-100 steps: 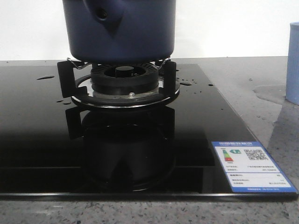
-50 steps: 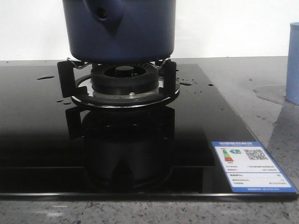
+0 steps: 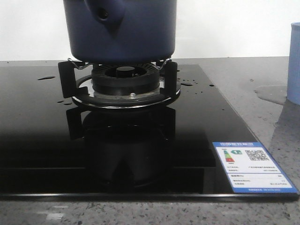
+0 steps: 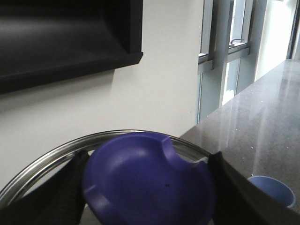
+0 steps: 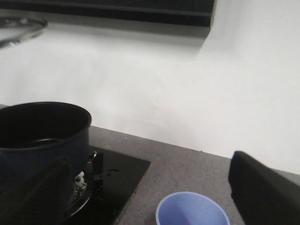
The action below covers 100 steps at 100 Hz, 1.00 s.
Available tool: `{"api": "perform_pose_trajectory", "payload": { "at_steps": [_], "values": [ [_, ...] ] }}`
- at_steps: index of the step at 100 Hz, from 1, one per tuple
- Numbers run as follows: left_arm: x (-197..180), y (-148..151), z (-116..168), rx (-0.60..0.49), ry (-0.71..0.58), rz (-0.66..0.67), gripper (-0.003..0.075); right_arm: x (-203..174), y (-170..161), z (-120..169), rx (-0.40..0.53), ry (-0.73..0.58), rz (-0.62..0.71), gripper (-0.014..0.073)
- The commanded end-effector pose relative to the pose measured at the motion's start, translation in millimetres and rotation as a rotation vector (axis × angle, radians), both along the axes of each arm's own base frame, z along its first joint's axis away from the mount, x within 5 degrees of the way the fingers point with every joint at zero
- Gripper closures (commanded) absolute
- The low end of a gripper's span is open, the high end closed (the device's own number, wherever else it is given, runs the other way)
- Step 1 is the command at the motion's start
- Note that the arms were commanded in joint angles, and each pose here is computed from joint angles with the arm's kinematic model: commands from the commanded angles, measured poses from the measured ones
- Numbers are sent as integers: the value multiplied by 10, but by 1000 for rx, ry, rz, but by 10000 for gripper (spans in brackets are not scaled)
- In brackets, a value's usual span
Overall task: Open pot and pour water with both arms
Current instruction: 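Grasp the light blue ribbed cup with the right gripper and lift it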
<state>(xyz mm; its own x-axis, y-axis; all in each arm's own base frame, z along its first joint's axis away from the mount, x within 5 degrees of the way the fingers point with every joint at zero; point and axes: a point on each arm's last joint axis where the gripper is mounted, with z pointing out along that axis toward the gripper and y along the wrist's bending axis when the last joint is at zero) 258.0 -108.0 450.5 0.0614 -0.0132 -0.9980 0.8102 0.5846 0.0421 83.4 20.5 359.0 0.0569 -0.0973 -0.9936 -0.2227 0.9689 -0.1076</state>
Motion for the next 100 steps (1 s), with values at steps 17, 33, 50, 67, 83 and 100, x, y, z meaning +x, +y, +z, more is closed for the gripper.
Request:
{"api": "perform_pose_trajectory", "payload": {
  "at_steps": [17, 33, 50, 67, 83, 100],
  "values": [
    [-425, 81, 439, -82, -127, -13, 438, 179, -95, -443, 69, 56, -114, 1],
    [-428, 79, 438, -82, -127, -17, 438, 321, -157, -680, 162, 125, -194, 1],
    [-428, 79, 438, -82, -127, -17, 438, 554, -150, -854, 141, 261, -211, 1],
    [-428, 79, 438, -82, -127, -17, 438, 741, -166, -995, 123, 350, -247, 2],
    [-428, 79, 438, -82, -127, -17, 438, 846, -151, -913, 120, 337, -247, 2],
    [-420, 78, 431, -77, -126, -17, 438, 950, -56, -741, 80, 261, -213, 2]
  ]
}}
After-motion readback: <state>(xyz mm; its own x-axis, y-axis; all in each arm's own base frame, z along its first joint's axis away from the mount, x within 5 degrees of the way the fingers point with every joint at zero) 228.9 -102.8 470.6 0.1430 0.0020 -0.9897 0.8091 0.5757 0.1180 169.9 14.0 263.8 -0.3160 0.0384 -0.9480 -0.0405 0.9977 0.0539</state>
